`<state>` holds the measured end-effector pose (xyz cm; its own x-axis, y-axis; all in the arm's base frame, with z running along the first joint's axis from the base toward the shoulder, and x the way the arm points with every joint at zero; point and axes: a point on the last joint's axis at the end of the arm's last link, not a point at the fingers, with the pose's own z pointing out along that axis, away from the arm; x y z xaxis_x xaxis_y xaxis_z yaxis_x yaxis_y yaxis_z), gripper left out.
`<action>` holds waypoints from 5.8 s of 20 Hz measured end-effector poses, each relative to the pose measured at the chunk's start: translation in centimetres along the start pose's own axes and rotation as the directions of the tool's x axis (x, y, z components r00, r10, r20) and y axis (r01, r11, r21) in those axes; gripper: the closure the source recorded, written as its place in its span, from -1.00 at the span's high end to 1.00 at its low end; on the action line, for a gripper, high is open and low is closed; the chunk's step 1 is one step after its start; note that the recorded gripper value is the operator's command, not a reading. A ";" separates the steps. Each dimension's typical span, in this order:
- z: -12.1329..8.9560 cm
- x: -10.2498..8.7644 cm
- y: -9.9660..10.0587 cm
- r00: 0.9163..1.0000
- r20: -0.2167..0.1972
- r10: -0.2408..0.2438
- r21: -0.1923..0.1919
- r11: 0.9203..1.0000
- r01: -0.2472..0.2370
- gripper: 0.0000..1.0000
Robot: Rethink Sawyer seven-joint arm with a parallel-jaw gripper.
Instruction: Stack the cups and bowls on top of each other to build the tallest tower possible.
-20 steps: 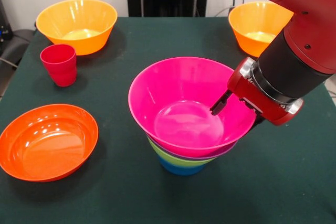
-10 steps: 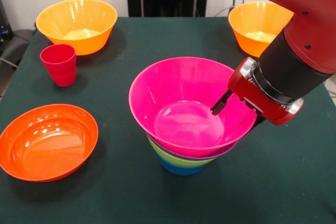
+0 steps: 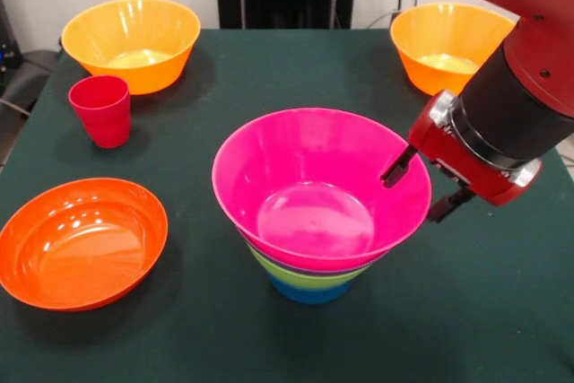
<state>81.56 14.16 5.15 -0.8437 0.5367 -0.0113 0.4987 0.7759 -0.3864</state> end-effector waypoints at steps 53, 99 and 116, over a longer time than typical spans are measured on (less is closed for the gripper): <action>-20.2 -6.4 -26.0 0.996 0.047 -0.070 -0.096 0.993 0.074 1.00; -9.1 -13.8 -25.1 0.965 0.225 -0.138 -0.231 0.954 0.190 1.00; -3.5 -16.2 -24.0 0.943 0.307 -0.125 -0.275 0.938 0.213 1.00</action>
<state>83.95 -11.99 17.84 -0.9192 0.3077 -0.2456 0.3420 0.9331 -0.1113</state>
